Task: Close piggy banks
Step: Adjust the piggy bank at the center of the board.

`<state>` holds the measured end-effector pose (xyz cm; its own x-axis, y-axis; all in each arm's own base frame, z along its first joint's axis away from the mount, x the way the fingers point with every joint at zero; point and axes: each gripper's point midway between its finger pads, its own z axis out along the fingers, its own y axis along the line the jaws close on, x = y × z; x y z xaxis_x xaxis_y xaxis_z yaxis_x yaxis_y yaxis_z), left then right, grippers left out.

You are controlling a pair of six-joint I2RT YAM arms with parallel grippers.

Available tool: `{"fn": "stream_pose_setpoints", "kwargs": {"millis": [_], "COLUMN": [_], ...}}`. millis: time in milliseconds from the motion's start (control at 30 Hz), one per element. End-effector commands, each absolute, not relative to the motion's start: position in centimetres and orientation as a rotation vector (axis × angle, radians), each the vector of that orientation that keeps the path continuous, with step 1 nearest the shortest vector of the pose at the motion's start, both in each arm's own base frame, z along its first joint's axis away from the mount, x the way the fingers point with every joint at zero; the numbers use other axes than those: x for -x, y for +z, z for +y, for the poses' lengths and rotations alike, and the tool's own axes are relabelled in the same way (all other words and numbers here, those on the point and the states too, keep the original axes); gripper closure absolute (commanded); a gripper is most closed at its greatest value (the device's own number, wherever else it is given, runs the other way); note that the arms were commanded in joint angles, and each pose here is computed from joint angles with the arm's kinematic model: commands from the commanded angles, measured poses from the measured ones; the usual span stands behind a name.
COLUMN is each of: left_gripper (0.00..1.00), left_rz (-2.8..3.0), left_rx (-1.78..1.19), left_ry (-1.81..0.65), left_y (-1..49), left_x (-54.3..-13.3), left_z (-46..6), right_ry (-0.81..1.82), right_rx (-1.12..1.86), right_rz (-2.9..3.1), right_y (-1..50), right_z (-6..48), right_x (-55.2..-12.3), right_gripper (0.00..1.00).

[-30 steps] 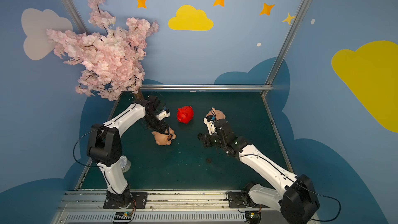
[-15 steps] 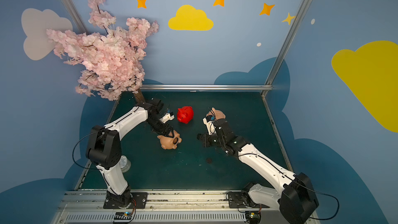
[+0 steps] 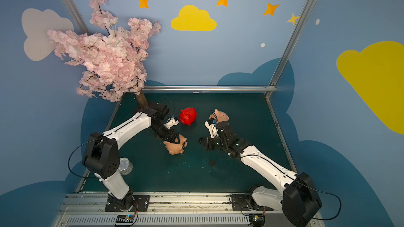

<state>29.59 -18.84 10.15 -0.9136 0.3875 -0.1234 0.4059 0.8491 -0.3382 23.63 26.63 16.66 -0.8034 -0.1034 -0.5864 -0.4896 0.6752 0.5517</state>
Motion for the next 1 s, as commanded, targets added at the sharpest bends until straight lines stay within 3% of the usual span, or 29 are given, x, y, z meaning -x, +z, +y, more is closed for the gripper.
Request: {"fn": "stream_pose_setpoints", "kwargs": {"millis": [0,400,867,967], "left_gripper": [0.01,0.04,0.05,0.01], "left_rz": [2.961,2.956,3.006,3.01], "left_rx": [-0.612,-0.6,-0.56,-0.528], "left_ry": [-0.523,-0.448,-0.59,-0.597], "left_y": [10.2,9.5,7.6,7.3], "left_x": [-29.6,-30.7,-29.9,-29.9], "left_z": [-18.7,-18.9,-19.6,-19.2], "right_ry": [1.006,1.015,1.045,1.048], "right_rx": [0.459,0.469,0.534,0.547], "right_rz": [2.344,2.355,2.33,2.318], "right_y": [17.0,16.5,15.1,15.0], "right_z": [26.7,27.0,27.9,28.0], "right_x": [-23.8,-23.7,-23.9,-23.9], "right_gripper": [1.0,1.0,1.0,1.0]}}
